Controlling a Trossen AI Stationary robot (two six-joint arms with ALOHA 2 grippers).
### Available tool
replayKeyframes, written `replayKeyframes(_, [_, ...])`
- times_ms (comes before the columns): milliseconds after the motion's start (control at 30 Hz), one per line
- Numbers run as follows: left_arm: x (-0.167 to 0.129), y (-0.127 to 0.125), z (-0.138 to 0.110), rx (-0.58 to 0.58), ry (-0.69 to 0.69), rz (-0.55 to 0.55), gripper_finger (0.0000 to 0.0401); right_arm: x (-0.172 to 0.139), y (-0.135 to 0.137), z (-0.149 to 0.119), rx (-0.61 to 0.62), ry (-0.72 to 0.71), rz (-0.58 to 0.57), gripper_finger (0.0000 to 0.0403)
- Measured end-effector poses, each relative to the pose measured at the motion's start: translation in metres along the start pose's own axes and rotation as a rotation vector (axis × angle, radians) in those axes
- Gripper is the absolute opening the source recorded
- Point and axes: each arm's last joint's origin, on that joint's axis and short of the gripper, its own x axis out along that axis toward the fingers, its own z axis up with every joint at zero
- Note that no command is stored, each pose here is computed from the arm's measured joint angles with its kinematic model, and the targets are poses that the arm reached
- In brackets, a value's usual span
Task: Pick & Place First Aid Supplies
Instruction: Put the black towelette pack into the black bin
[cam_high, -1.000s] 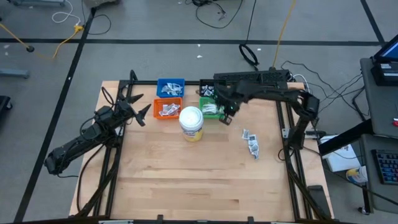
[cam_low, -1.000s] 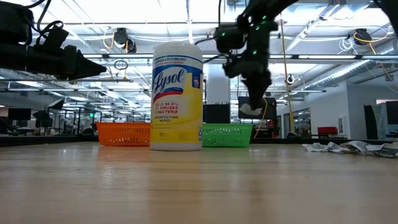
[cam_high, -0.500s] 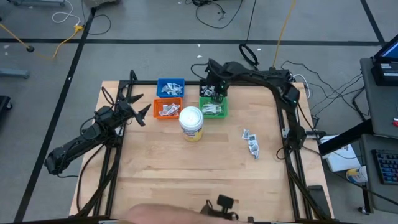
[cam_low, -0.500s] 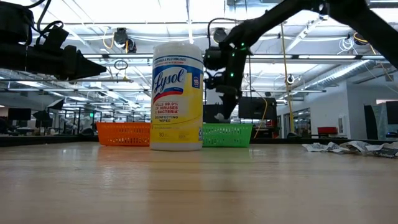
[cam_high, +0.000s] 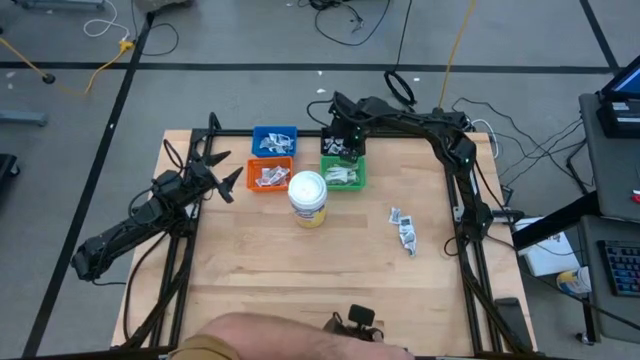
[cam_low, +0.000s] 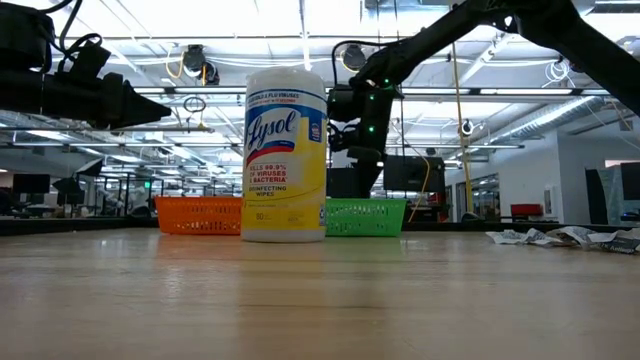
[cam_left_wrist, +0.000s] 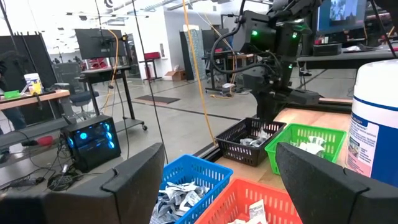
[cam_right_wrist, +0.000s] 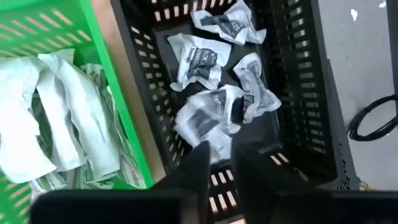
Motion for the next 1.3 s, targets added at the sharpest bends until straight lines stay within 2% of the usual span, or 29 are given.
replayKeyframes(167, [0.000, 0.000, 0.000, 0.000, -0.001, 0.000, 0.0310, 0.000, -0.001, 0.000, 0.105, 0.000, -0.002, 0.0121])
replayKeyframes(400, [0.000, 0.000, 0.000, 0.000, 0.000, 0.000, 0.0310, 0.000, -0.001, -0.001, 0.466, 0.003, -0.004, 0.0174])
replayKeyframes(600, [0.000, 0.000, 0.000, 0.000, 0.000, 0.000, 0.0310, 0.000, -0.001, -0.001, 0.620, 0.005, -0.008, 0.0180])
replayKeyframes(700, [0.000, 0.000, 0.000, 0.000, 0.000, 0.000, 0.0310, 0.000, -0.001, 0.000, 0.635, -0.010, -0.010, 0.0179])
replayKeyframes(833, [0.000, 0.000, 0.000, 0.000, 0.000, 0.000, 0.0310, -0.014, 0.001, -0.004, 0.690, -0.029, -0.082, 0.0179])
replayKeyframes(967, [0.000, 0.000, 0.000, 0.000, 0.000, 0.000, 0.0310, -0.031, 0.011, -0.018, 0.761, -0.042, -0.157, 0.0179])
replayKeyframes(1300, [0.000, 0.000, 0.000, 0.000, 0.000, 0.000, 0.0310, -0.046, 0.060, -0.066, 0.987, -0.066, -0.121, 0.0178])
